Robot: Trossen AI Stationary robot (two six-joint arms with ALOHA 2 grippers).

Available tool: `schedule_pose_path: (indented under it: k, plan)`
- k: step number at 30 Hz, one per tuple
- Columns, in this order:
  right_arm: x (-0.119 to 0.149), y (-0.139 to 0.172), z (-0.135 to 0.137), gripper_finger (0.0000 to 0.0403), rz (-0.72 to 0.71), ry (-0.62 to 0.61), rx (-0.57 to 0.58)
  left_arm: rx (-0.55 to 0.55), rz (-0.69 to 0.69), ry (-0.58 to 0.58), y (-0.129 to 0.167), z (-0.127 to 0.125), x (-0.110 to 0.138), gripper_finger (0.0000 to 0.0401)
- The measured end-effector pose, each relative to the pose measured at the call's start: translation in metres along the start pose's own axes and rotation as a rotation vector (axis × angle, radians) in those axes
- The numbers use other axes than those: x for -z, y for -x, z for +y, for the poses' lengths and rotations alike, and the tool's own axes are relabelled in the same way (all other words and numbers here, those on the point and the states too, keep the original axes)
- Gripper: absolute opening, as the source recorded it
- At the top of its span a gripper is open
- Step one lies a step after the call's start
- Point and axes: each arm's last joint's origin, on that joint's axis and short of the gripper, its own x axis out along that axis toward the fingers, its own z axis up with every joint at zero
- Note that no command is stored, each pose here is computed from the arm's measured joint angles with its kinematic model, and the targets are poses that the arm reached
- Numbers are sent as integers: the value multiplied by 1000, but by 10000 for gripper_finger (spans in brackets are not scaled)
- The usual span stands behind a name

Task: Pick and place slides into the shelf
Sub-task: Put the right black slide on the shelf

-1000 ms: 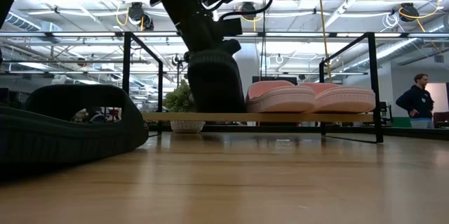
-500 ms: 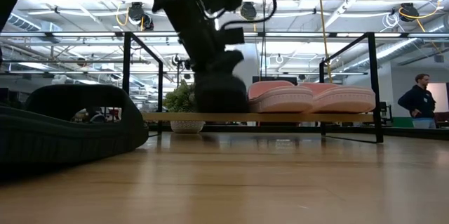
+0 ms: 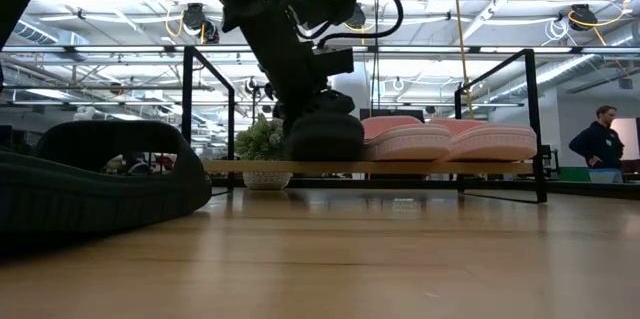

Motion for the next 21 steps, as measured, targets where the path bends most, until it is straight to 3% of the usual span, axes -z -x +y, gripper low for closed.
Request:
schedule_pose_path:
  k: [8,21]
  plan:
    - [1,0,0,111,8,3,-2,-70,-23,-54,4,-2,-1,200]
    - [1,0,0,111,8,-1,-2,-72,-46,-156,4,1,-8,200]
